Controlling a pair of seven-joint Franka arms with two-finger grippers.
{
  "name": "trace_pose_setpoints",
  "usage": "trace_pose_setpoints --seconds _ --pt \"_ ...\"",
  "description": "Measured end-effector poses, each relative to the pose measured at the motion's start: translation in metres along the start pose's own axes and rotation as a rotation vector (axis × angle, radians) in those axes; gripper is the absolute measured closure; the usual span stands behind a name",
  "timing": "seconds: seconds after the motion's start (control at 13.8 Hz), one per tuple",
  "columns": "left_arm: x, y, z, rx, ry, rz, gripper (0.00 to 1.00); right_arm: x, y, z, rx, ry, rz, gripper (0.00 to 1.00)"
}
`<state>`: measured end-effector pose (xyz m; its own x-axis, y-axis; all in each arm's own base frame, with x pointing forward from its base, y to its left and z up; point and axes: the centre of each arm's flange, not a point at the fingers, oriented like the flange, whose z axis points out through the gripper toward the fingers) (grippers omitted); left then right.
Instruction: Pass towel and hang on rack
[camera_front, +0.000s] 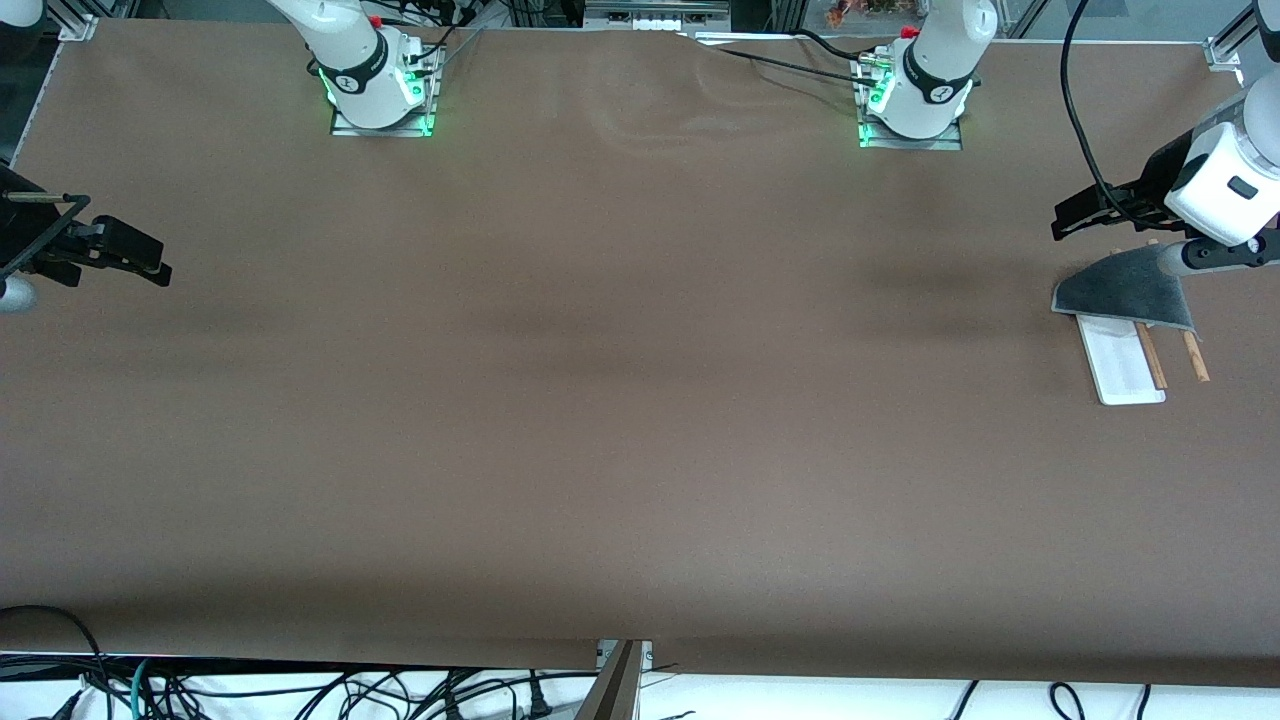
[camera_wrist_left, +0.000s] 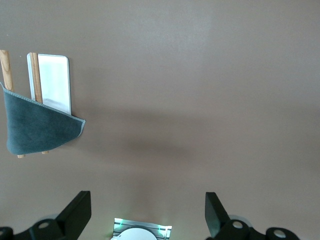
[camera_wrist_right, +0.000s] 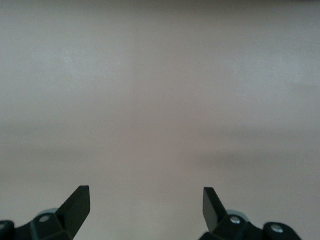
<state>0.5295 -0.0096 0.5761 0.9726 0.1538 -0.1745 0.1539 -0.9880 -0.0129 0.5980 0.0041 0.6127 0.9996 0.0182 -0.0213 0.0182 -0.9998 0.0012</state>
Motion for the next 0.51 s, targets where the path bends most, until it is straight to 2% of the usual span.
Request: trace_pose_setpoints --seconds 0.51 --pt "-0.0006 -0.0017 0.0007 0.001 -0.008 -0.003 0.00 0.0000 0.0000 0.0001 0.000 0.000 0.000 0.00"
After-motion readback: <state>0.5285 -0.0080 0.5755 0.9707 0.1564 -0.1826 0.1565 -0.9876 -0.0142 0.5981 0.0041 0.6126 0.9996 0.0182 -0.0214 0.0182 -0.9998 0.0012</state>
